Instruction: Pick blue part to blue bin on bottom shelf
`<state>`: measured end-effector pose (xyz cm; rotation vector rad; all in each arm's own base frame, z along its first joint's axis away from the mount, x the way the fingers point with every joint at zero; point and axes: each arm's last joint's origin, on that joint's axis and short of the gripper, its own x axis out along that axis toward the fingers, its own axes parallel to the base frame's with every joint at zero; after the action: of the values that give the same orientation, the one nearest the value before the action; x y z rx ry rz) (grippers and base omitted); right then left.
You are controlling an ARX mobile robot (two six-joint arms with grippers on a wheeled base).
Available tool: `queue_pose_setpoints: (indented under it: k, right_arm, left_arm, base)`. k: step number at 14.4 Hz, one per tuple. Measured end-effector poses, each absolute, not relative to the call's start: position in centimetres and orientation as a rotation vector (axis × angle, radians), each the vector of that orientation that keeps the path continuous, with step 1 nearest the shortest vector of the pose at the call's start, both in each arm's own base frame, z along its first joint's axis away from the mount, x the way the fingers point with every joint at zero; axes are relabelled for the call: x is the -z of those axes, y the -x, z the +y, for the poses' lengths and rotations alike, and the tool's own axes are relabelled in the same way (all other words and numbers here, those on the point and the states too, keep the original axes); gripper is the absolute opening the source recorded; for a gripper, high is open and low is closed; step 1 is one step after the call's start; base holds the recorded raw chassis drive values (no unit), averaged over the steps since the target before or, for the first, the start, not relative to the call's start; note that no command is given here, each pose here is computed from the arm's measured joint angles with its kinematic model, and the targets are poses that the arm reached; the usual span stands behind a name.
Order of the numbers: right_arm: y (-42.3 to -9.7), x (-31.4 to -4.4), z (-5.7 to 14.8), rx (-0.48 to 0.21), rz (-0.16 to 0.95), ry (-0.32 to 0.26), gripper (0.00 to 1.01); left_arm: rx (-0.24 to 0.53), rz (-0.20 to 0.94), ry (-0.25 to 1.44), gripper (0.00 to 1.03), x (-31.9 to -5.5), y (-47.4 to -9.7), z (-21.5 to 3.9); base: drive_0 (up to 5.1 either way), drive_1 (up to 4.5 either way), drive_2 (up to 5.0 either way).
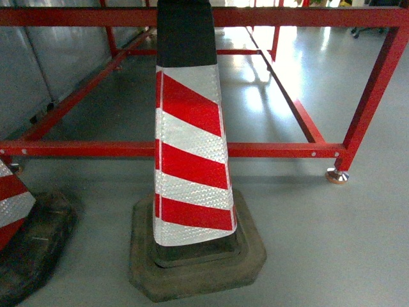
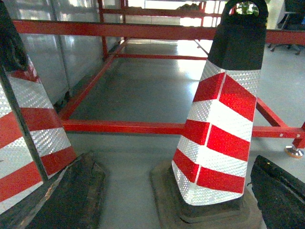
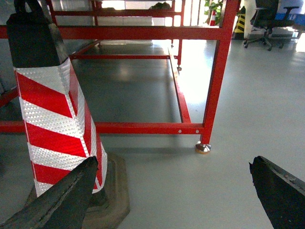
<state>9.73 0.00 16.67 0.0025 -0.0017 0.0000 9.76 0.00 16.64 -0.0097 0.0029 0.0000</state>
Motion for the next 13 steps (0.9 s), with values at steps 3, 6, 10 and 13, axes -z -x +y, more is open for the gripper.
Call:
queue_pose_setpoints:
  k: [3, 6, 10, 13]
  right_arm:
    - [-9.73, -16.67, 0.0, 0.0, -0.002, -0.002, 0.98]
    - [-9.73, -16.67, 0.0, 0.0, -0.002, -0.003, 0.98]
    - [-9.73, -16.67, 0.0, 0.0, -0.002, -0.003, 0.98]
    - [-9.73, -16.67, 0.0, 0.0, -0.002, -0.002, 0.98]
  left_arm:
    - [0.0, 0.003, 0.01, 0.98, -16.64, -9.76, 0.0]
    - [0.0, 0.003, 0.01, 0.98, -16.64, -9.76, 0.0]
    - [0.0, 0.003, 0.01, 0.98, -16.64, -9.76, 0.0]
    - [0.0, 0.003, 0.01, 0.98, -16.64, -9.76, 0.0]
  base:
    - [0.0, 0.0, 0.0]
    - [0.0, 0.0, 0.0]
    - [0.0, 0.0, 0.0]
    - [0.0, 0.0, 0.0]
